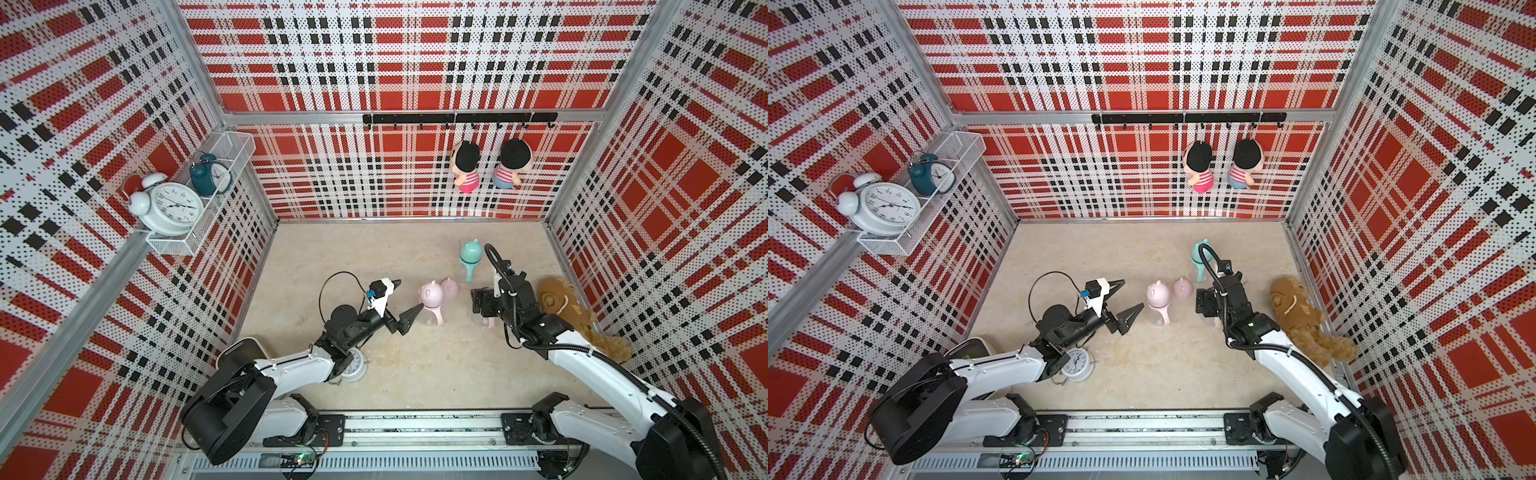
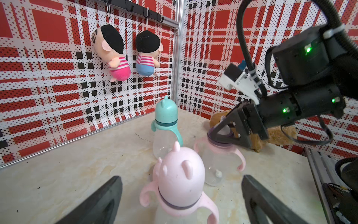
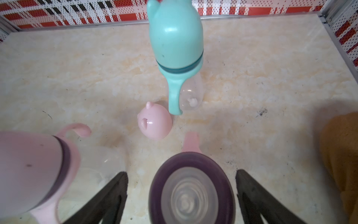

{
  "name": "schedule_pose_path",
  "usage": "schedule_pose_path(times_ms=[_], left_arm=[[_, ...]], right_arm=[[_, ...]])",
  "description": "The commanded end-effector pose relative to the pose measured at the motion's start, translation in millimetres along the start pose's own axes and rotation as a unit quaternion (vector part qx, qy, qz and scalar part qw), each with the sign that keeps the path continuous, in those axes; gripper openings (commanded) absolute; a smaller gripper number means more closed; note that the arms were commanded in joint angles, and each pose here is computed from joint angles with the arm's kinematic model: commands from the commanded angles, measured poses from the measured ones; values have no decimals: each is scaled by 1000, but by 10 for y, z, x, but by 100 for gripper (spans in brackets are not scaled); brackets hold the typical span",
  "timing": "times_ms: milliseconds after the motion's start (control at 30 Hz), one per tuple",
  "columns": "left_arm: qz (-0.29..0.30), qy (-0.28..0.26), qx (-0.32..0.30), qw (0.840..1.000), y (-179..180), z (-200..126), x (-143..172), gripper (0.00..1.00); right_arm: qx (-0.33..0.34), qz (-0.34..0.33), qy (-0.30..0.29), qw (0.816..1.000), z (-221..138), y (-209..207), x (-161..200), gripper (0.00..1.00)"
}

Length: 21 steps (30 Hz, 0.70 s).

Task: Assemble the baby bottles
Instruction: Place the baby bottle at the center of the board, then pick up the lid from the center of the board.

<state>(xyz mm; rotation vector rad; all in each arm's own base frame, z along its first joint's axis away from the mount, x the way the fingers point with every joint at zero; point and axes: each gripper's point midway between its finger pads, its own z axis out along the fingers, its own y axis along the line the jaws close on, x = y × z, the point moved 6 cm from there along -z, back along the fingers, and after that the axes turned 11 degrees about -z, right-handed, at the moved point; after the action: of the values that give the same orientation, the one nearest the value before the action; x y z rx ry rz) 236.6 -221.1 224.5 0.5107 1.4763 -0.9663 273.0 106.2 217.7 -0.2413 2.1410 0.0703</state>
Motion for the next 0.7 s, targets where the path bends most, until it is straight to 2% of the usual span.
schedule_pose_path(times_ms=[0, 133, 333, 533, 667], left_arm=[[7, -5, 2, 1000, -15, 54, -53, 98], [6, -5, 3, 1000, -13, 70, -52, 98], [2, -7, -6, 1000, 14, 55, -77, 98], [-3, -7, -14, 1000, 41, 44, -97, 98], [-7, -8, -26, 1000, 64, 33, -111, 98]], right_arm=[[9, -6, 21, 1000, -92, -45, -74, 89], [14, -13, 21, 1000, -150, -55, -198, 89], [-41, -53, 31, 997, -246, 73, -468, 88], [-95, -99, 72, 988, -146, 282, -594, 84], [-104, -133, 89, 982, -46, 452, -650, 83]])
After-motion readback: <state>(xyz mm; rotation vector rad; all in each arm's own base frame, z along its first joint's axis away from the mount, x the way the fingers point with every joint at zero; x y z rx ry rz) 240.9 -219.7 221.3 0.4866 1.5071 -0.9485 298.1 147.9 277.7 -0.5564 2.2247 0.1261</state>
